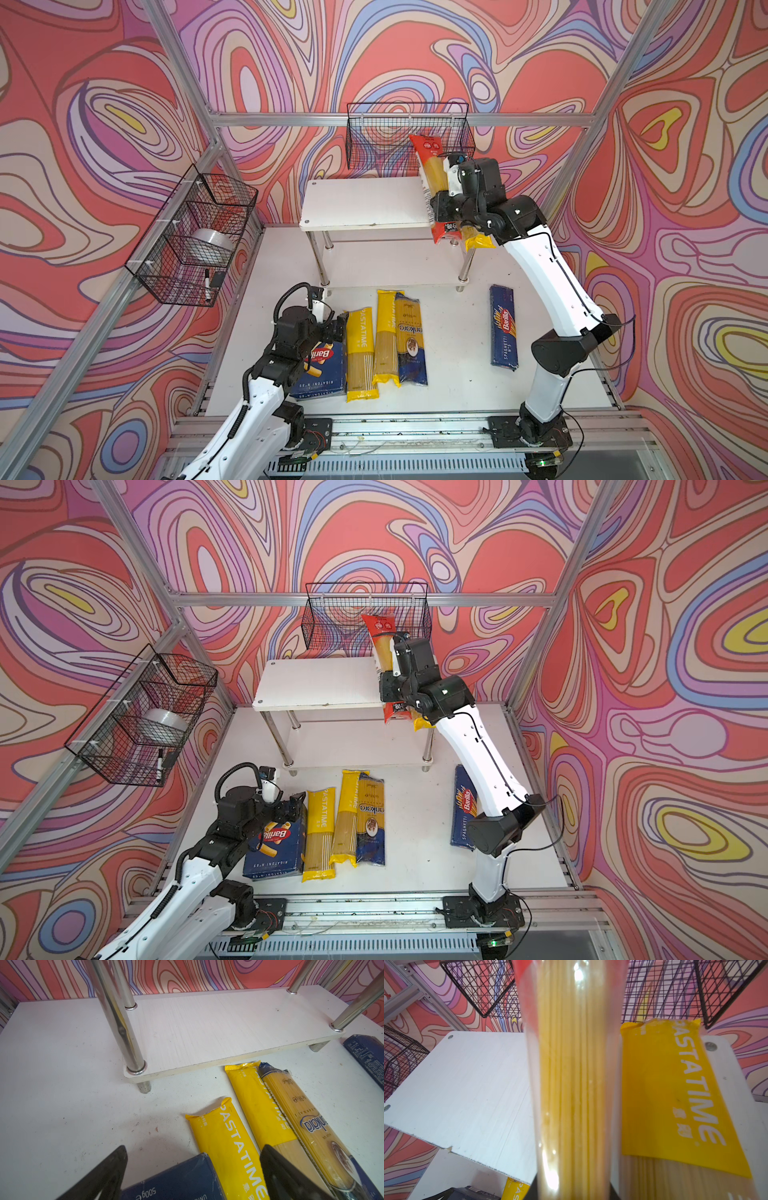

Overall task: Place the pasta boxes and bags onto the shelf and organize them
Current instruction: 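Lower the red bag onto the shelf top beside the yellow bag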

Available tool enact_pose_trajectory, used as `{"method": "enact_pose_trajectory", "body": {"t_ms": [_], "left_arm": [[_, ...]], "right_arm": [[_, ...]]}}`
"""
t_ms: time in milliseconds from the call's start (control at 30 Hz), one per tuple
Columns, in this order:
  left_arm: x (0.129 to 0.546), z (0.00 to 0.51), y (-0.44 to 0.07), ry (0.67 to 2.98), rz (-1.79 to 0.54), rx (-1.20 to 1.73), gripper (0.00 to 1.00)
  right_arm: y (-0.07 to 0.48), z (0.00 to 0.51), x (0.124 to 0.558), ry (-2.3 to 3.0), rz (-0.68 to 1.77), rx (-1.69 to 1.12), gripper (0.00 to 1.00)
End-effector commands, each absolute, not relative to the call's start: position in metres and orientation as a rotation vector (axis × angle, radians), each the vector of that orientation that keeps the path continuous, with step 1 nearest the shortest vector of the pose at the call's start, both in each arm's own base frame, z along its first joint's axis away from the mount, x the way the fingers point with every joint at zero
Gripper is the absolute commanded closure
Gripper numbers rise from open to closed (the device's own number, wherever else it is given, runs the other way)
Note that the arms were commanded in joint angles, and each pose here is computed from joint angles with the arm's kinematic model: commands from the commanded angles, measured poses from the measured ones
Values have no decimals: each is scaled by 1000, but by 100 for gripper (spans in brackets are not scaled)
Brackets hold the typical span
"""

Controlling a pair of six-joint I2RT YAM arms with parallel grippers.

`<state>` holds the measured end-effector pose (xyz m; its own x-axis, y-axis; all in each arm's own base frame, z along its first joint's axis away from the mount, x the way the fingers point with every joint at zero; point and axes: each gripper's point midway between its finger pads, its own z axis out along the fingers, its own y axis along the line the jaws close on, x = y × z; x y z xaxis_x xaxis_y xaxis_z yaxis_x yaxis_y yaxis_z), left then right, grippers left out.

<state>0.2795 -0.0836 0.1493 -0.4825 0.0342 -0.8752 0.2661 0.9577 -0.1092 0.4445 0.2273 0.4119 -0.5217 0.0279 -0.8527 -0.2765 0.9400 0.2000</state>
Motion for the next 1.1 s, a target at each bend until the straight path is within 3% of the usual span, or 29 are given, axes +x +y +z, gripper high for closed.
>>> {"method": "enact_pose_trajectory", "body": {"t_ms": [0,500,1067], "left_arm": [[277,144,-85,2075,-285,224,0],[277,144,-85,2077,-287,228,0],[278,143,-86,2080,-290,233,0]], "right_arm": [[217,444,464,1947,381,-112,84],[220,440,461,1953,430,-103,58],[212,461,433,1928,475,-118,50]]}}
